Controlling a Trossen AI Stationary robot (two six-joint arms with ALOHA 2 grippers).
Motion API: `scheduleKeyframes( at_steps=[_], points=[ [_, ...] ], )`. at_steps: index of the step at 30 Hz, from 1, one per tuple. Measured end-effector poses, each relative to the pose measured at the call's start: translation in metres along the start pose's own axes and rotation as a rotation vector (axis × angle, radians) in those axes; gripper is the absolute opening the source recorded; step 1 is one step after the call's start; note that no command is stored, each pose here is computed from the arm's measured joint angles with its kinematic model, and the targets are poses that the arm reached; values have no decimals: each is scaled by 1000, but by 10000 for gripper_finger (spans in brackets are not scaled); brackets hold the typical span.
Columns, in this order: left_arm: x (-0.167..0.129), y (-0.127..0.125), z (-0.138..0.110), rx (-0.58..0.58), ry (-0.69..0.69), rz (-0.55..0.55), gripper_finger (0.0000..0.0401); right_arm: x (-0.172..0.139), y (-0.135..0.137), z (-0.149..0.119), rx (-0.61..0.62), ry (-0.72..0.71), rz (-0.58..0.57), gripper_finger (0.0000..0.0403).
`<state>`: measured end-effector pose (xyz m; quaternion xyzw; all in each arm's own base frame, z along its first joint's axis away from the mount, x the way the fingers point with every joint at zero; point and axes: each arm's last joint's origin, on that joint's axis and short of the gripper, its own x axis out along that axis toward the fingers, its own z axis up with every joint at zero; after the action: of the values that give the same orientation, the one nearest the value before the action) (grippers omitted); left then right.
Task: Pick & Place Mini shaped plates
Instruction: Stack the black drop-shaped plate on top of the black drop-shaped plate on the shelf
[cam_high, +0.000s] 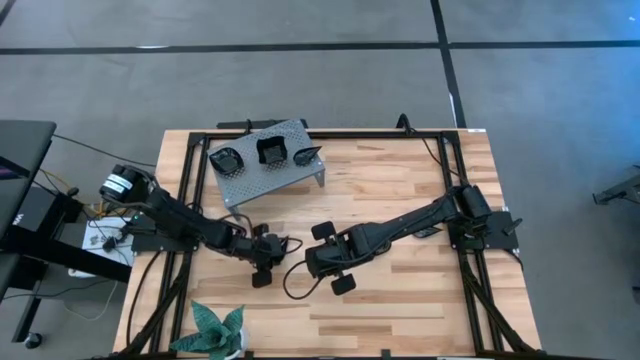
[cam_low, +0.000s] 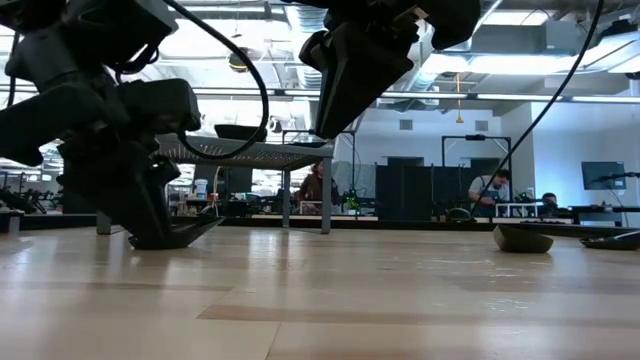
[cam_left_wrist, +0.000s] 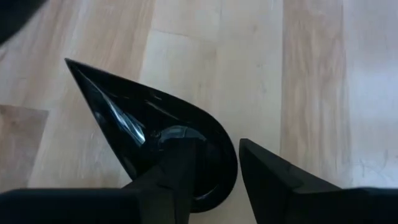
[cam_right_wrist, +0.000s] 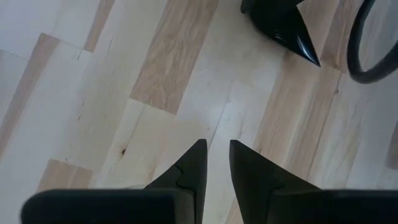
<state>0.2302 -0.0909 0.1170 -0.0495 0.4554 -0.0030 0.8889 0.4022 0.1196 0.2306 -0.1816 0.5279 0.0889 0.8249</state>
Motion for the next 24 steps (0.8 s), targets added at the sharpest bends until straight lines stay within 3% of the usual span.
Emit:
scheduleKeyframes(
  at_steps=[8, 15, 24],
  points=[
    [1, 0, -1, 25, -7, 23, 105, 0, -3, 3, 12, -32, -4, 63],
    [1, -1, -1, 80, -8, 22, 13, 1, -4, 4, 45, -50, 3, 63],
    [-14, -6, 8, 143, -70, -30, 6, 0, -5, 12, -1, -132, -8, 63]
  ],
)
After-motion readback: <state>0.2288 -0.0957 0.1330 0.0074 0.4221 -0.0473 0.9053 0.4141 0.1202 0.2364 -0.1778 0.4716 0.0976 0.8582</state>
